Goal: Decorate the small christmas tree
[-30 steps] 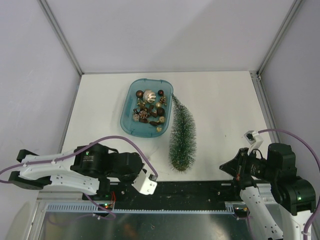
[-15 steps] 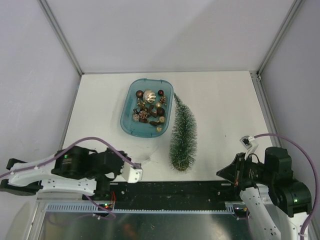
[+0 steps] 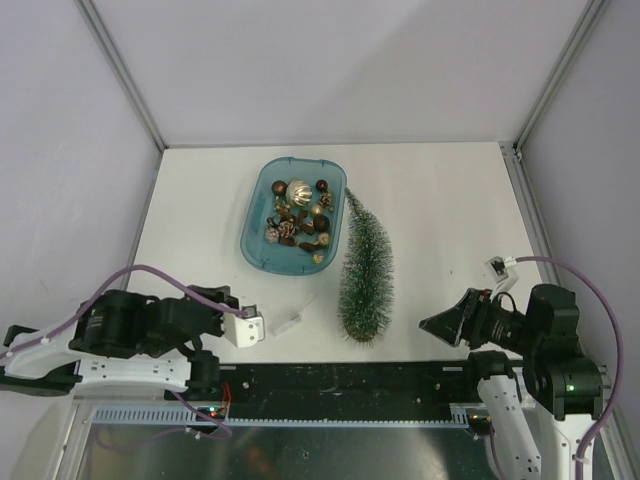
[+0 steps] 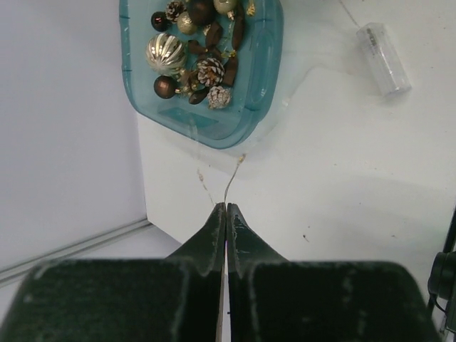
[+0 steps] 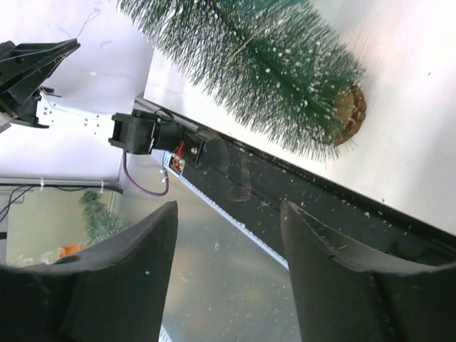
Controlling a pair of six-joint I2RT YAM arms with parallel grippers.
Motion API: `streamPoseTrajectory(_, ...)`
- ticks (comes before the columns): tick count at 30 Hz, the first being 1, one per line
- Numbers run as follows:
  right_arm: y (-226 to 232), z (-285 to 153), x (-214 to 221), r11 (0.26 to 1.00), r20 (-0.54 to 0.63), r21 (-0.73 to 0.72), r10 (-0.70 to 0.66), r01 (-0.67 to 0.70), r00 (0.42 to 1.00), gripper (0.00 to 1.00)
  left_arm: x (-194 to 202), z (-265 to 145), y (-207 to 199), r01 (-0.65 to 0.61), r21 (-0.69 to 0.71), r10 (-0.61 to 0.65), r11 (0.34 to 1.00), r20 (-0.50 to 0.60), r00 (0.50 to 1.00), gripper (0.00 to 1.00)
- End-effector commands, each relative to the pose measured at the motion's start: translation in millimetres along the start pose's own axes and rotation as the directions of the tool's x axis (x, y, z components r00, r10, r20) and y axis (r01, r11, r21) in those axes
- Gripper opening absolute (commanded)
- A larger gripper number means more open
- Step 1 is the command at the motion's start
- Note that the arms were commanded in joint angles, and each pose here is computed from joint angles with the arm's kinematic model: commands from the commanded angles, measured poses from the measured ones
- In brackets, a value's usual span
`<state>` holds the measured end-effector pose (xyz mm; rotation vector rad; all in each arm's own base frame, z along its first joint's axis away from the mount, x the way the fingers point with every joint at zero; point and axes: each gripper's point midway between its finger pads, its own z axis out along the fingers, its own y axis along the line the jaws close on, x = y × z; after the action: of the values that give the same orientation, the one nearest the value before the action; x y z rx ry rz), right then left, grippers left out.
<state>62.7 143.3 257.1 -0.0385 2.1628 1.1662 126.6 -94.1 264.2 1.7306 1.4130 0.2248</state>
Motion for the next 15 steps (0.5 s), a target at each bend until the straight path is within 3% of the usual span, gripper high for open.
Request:
streamPoseTrajectory(1,-1,7,-27,0.999,0.087,-0.003,-0.048,0.049,0.995,0.69,20,-14,14,0.014,-0.078,-0.018,0.997,-0.040,0.999,0.00)
streamPoseTrajectory(7,-10,23,-58,0.995,0.173,-0.005,-0.100,0.103,0.980,0.96,35,-26,48,0.011,-0.283,-0.033,0.959,-0.073,0.997,0.00)
streamPoseTrajectory(15,5,52,-111,0.975,0.260,-0.091,-0.171,0.200,0.950,0.99,35,-42,75,0.099,-0.428,-0.119,0.898,-0.019,0.993,0.10)
